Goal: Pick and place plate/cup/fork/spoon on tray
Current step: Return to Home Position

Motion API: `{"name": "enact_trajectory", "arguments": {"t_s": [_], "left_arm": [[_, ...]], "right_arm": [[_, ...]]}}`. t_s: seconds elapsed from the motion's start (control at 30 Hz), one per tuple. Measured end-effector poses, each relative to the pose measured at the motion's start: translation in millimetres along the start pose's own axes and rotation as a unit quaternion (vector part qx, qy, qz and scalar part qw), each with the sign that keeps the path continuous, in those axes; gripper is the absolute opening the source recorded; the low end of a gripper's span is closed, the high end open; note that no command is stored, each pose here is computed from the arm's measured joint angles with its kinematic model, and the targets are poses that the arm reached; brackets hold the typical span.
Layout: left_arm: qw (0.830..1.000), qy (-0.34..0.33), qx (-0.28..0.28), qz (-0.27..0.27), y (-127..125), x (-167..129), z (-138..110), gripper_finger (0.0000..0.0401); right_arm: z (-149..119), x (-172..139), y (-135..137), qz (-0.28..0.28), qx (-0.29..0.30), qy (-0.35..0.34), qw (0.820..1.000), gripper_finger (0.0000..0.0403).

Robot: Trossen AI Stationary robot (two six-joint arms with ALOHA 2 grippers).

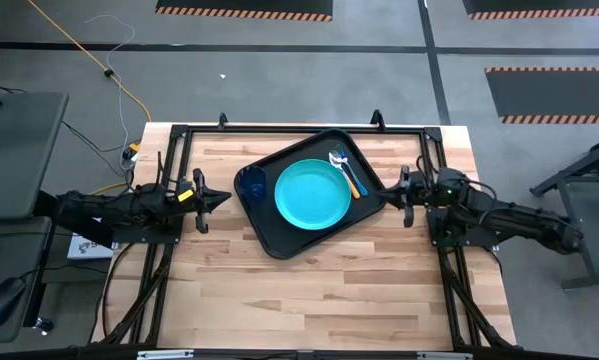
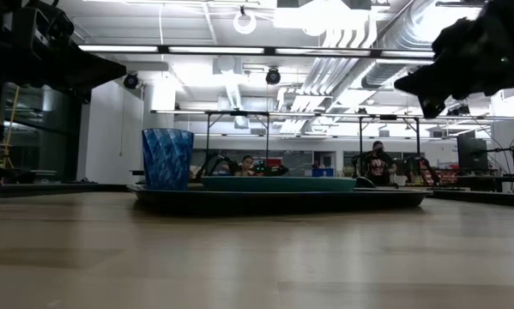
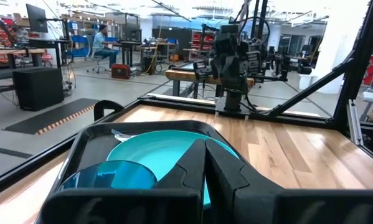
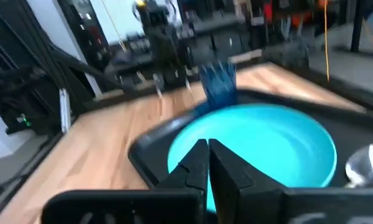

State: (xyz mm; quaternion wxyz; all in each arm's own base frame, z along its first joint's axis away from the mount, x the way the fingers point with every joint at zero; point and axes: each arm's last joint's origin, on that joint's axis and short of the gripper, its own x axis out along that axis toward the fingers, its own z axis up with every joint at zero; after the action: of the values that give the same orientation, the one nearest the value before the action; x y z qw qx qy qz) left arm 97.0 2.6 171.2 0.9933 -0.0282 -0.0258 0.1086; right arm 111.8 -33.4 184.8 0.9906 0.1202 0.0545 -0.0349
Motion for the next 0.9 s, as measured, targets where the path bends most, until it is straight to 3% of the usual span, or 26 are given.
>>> {"name": "enact_trajectory", "arguments": {"t_s": [0.2, 0.47, 0.67, 0.9], "left_arm": [[1.000, 0.000, 0.000, 0.000, 0.0, 0.0, 0.0, 0.0000], [1.000, 0.000, 0.000, 0.000, 0.0, 0.0, 0.1, 0.0000], [1.000, 0.000, 0.000, 0.000, 0.0, 0.0, 0.3, 0.0000], [1.000, 0.000, 0.000, 0.000, 0.0, 0.0, 0.3, 0.0001]], "right_arm": [[-13.4, -5.8, 10.3, 0.041, 0.004, -0.076, 0.996, 0.0001], [-19.2, -6.2, 30.2, 0.018, -0.019, -0.087, 0.996, 0.0000], [-27.1, -5.8, 32.2, -0.015, -0.026, -0.056, 0.998, 0.0000], [-35.4, -6.0, 30.7, 0.039, -0.025, -0.001, 0.999, 0.0000]]}}
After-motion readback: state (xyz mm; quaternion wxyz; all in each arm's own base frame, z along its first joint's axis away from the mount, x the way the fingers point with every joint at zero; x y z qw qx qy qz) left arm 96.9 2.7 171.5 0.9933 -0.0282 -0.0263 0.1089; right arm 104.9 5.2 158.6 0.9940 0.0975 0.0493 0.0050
